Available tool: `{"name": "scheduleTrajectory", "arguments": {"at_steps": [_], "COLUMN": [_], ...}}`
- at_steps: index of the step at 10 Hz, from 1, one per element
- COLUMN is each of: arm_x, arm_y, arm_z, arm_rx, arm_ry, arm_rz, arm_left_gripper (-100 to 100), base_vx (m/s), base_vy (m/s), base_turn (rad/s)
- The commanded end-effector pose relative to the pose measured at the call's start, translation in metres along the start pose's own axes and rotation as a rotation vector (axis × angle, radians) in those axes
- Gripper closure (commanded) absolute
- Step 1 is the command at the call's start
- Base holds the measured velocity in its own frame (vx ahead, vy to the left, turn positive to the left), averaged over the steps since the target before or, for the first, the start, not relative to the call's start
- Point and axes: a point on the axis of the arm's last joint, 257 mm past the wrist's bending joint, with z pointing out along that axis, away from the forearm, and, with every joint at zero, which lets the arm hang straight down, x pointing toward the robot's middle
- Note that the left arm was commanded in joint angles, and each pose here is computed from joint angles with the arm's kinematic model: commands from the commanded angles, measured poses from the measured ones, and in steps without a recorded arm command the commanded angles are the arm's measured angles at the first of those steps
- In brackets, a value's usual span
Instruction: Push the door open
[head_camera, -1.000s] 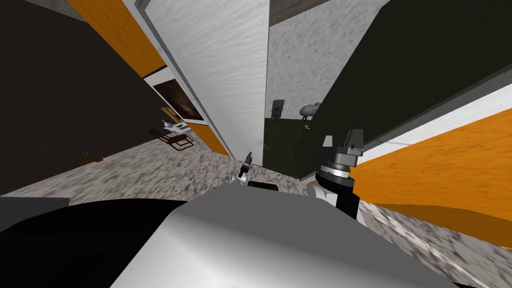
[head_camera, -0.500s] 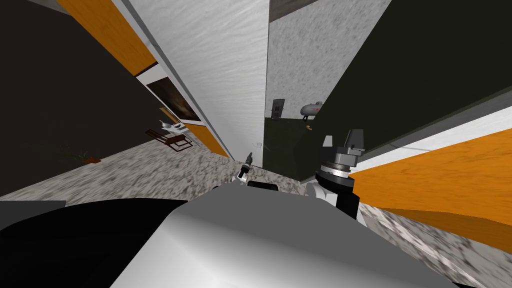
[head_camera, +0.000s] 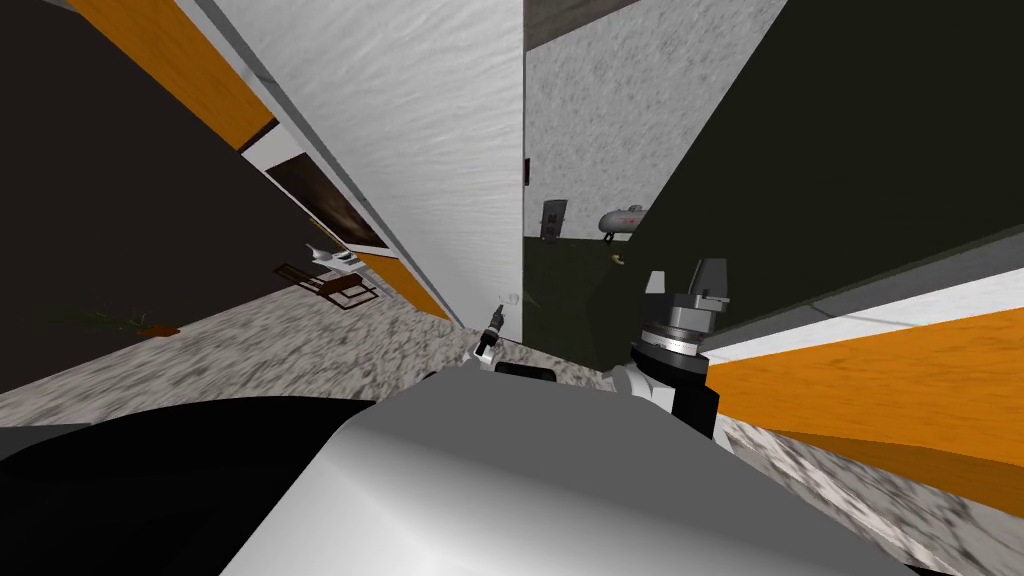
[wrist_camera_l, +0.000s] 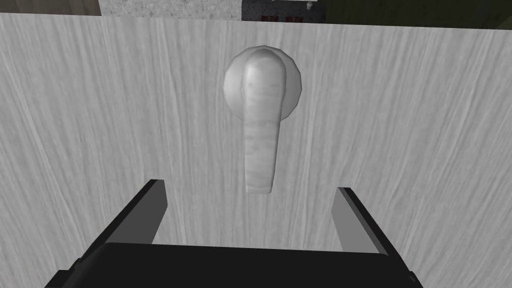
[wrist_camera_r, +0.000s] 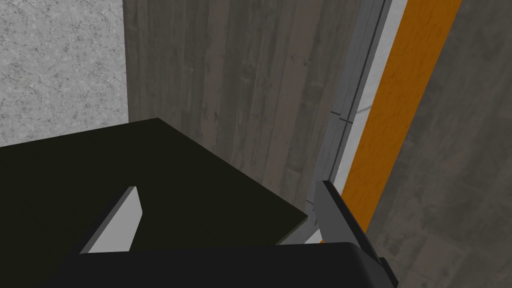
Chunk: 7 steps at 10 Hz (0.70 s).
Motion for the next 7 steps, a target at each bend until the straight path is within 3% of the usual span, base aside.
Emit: {"name": "scheduleTrajectory", "arguments": {"at_steps": [1, 6, 7], "arm_x": [-0.0015, 0.0007, 0.0007], "arm_y": [0.0008, 0.0015, 0.0015], "arm_z": [0.0003, 0.0012, 0.0012], "arm_rx": [-0.001, -0.002, -0.002], "arm_ry": [-0.005, -0.013, -0.013], "arm_rz": [0.0, -0.01, -0.01], "arm_left_gripper": [-100, -100, 100], "base_vx": [0.204, 0.173, -0.011], "base_vy": [-0.02, -0.035, 0.0], "base_turn": [-0.028, -0.022, 0.004]}}
